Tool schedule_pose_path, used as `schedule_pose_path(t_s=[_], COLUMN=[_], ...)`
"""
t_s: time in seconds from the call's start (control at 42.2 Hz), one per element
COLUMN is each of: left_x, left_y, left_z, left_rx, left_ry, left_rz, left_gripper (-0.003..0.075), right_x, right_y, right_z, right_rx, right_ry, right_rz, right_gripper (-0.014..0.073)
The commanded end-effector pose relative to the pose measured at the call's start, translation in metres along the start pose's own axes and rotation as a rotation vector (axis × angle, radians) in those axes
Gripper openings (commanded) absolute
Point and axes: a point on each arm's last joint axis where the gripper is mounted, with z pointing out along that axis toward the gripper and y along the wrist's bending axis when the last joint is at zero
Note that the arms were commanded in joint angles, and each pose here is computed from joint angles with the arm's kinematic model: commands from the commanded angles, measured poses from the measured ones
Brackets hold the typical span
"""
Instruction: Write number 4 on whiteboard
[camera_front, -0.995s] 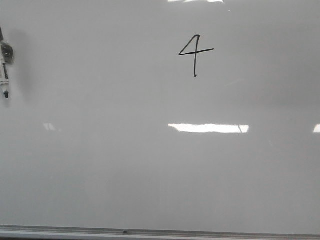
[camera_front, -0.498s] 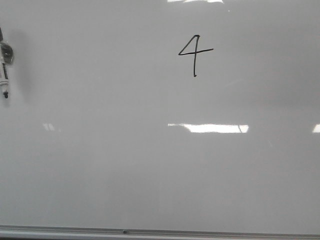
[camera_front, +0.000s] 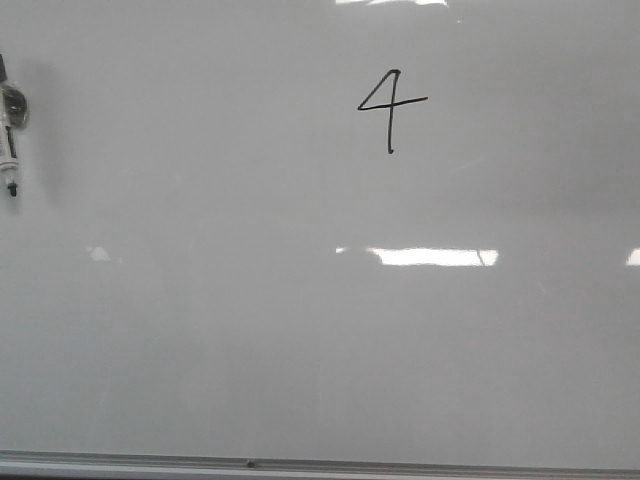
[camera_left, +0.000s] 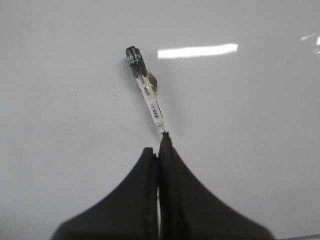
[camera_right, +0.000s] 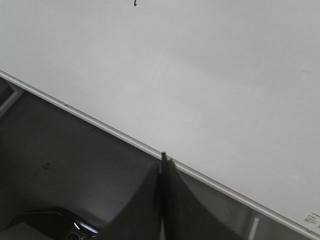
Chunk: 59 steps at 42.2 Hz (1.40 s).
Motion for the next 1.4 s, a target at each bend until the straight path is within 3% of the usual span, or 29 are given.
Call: schedule_pose_path(t_s=[0.0, 0.237, 0.521, 1.374], left_x=[0.006, 0.071, 0.107, 0.114], left_y=[0.001, 0.005, 0.006, 0.006], left_z=[-0.007, -0.001, 0.002, 0.005], left_rx=[-0.008, -0.073, -0.111, -0.111], left_ry=[-0.207, -0.417, -0.524, -0.499], left_rz=[-0.014, -0.013, -0.011, -0.012], left_gripper=[-0.002, -0.002, -0.002, -0.002], right_x=[-0.011, -0.011, -0.011, -0.011], right_y=[0.0, 0.0, 0.0, 0.0], right_z=[-0.005, -0.005, -0.005, -0.005], right_rx=[0.004, 0.004, 0.004, 0.004], right_ry=[-0.081, -0.081, -0.081, -0.078], right_rz=[-0.001, -0.001, -0.001, -0.001], right_gripper=[-0.0068, -0.0068, -0.0068, -0.0068])
